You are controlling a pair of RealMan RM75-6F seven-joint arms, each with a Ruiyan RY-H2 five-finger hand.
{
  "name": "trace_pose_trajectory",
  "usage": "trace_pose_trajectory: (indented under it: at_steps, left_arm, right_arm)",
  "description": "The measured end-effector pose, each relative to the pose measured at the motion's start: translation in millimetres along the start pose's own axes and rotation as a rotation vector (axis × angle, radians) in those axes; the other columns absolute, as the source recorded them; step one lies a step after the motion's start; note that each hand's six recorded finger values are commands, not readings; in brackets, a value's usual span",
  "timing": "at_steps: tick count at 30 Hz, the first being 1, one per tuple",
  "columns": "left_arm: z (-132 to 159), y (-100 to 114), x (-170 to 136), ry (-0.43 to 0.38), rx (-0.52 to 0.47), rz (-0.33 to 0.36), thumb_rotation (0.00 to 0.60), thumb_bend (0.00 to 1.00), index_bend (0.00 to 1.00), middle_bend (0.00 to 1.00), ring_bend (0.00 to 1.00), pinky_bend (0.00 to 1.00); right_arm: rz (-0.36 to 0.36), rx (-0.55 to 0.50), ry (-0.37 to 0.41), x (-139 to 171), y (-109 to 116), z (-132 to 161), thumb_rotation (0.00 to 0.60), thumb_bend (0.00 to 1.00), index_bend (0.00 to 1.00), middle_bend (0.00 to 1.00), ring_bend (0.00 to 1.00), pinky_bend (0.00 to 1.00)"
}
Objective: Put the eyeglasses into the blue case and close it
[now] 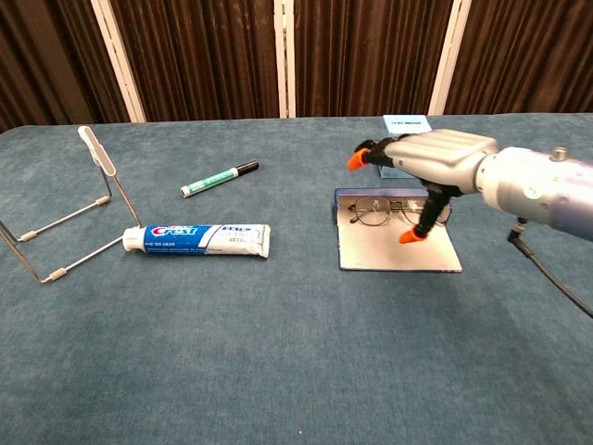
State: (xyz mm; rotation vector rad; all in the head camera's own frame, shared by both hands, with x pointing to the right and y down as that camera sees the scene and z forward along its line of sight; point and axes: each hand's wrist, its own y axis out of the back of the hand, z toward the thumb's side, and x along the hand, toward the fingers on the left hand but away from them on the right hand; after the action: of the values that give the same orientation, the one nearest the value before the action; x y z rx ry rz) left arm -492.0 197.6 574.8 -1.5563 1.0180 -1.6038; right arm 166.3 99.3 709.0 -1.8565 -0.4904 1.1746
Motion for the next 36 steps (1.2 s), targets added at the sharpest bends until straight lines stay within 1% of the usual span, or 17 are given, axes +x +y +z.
trace_pose_trajectory:
  at_steps: [4, 9, 19, 28, 36]
  left_arm:
    - [2.0, 1.7, -2.5, -0.010, -0.002, 0.006, 0.600, 0.00, 0.00, 0.00, 0.00, 0.00]
    - [2.4, 3.2, -4.6, -0.015, -0.006, 0.010, 0.600, 0.00, 0.00, 0.00, 0.00, 0.00]
    - [2.7, 2.9, -4.9, -0.018, -0.005, 0.008, 0.600, 0.00, 0.00, 0.00, 0.00, 0.00]
    - [1.8, 2.1, -4.3, -0.013, -0.003, 0.006, 0.600, 0.00, 0.00, 0.00, 0.00, 0.00]
    - [2.0, 0.5, -2.8, -0.011, 0.002, 0.002, 0.600, 0.00, 0.00, 0.00, 0.00, 0.00]
  right_arm:
    - [0.016, 0.022, 0.003, 11.3, -7.8, 2.7, 0.600, 0.15, 0.23, 0.00, 0.00, 0.00]
    - [0.025, 0.066, 0.020, 17.9, -18.7, 9.0, 0.600, 0.21, 0.27, 0.00, 0.00, 0.00]
    - [0.039, 0.120, 0.040, 21.4, -37.3, 12.1, 0.600, 0.22, 0.33, 0.00, 0.00, 0.00]
    - [0.037, 0.166, 0.045, 17.1, -44.0, 9.4, 0.600, 0.22, 0.34, 0.00, 0.00, 0.00]
    - [0.041, 0.179, 0.048, 16.3, -49.5, 6.9, 0.600, 0.22, 0.34, 0.00, 0.00, 0.00]
